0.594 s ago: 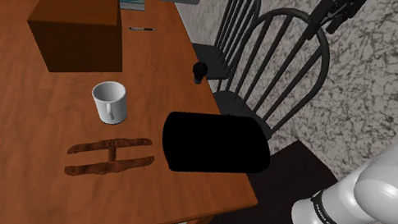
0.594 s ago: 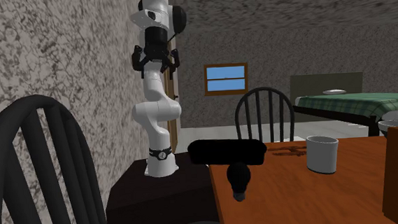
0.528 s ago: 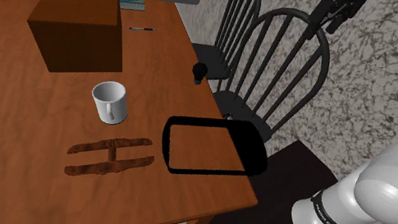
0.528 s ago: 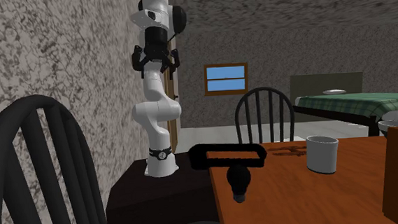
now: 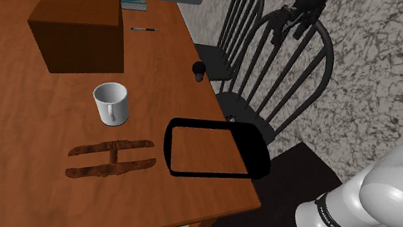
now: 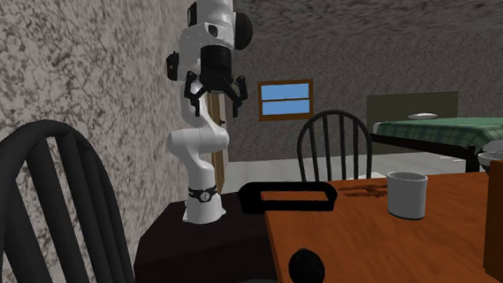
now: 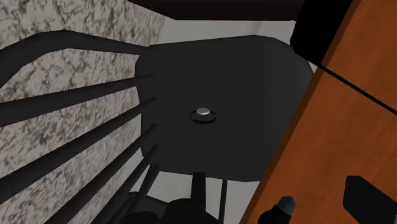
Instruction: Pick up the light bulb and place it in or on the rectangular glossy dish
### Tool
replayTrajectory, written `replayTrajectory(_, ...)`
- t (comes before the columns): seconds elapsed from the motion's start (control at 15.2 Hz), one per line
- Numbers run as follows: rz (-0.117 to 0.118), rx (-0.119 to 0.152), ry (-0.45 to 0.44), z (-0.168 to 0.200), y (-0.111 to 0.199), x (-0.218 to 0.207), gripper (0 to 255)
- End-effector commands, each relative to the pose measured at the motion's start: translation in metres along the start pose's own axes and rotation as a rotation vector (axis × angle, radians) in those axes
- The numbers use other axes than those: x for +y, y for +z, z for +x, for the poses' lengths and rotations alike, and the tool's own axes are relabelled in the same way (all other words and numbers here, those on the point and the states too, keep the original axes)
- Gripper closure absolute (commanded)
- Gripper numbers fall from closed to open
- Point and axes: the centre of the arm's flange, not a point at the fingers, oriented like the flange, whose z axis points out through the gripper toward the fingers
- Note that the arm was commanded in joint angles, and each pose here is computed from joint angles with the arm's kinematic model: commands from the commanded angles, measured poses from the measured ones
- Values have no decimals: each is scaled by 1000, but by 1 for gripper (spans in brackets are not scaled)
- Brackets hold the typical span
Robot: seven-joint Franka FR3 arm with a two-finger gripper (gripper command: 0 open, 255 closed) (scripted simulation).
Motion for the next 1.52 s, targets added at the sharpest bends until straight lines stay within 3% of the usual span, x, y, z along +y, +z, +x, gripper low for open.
replayTrajectory(0.0, 0, -13, -8, 21, 15, -13, 0)
replayTrajectory(1.25, -4, -141, -81, 197, 178, -125, 0)
replayTrajectory(1.45, -4, -146, -84, 202, 195, -130, 0)
